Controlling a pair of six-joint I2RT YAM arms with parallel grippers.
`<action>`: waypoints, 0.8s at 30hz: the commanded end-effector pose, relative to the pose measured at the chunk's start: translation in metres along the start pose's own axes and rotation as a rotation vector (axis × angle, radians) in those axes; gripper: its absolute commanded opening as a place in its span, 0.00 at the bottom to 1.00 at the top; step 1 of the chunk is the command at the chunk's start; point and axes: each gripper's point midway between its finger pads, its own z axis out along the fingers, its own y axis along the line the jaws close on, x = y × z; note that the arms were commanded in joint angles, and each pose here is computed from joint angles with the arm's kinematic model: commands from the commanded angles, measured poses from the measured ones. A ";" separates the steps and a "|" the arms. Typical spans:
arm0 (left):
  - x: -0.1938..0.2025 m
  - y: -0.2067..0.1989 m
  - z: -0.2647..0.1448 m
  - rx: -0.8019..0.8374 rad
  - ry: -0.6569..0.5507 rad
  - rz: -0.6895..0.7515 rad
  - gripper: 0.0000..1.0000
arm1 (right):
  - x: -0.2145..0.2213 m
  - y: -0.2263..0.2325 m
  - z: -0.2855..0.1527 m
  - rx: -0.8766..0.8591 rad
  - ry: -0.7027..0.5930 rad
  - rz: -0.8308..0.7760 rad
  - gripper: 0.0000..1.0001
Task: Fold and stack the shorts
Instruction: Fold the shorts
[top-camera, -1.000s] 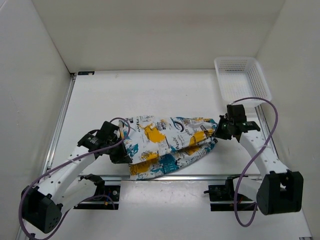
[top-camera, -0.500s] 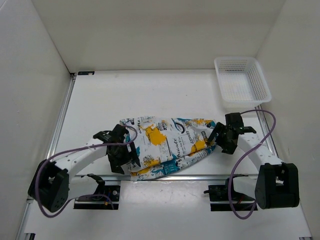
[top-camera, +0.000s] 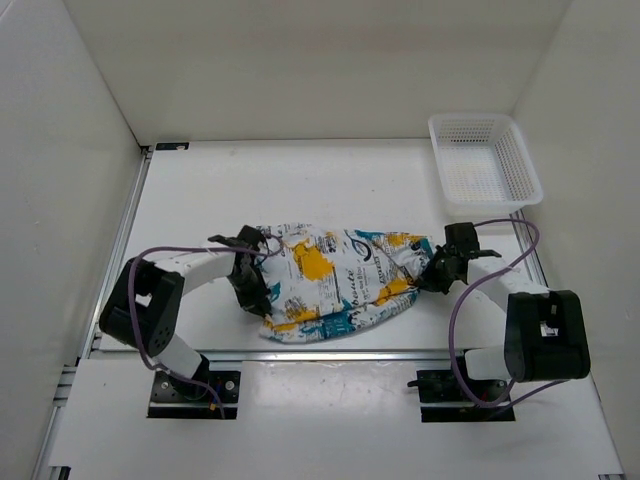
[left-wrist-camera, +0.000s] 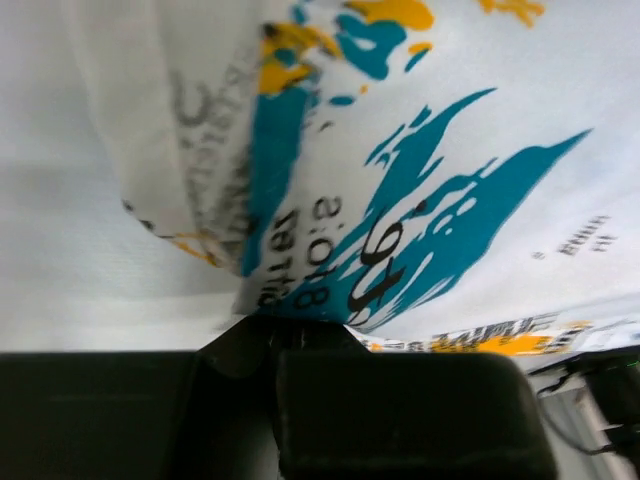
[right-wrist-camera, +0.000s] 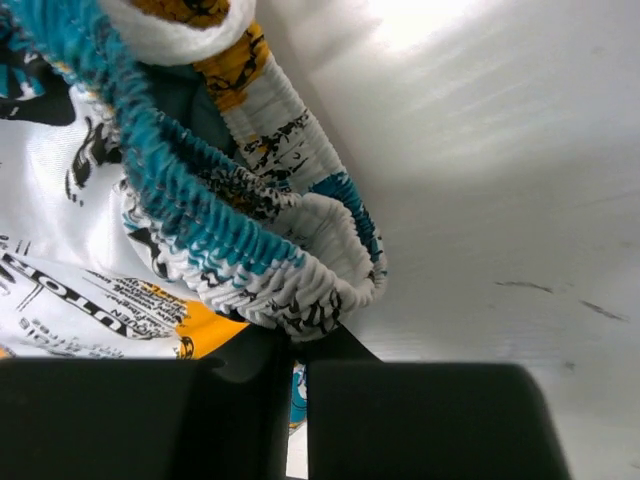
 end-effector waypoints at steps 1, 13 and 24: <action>-0.063 -0.013 -0.019 0.052 -0.155 0.011 0.10 | -0.016 0.030 -0.002 -0.104 -0.018 0.047 0.00; -0.161 0.006 -0.093 -0.014 -0.328 -0.052 0.56 | -0.016 0.057 -0.001 -0.083 -0.034 0.009 0.71; -0.156 0.026 -0.074 -0.044 -0.280 -0.048 0.86 | -0.030 0.046 -0.014 -0.003 -0.092 -0.080 0.71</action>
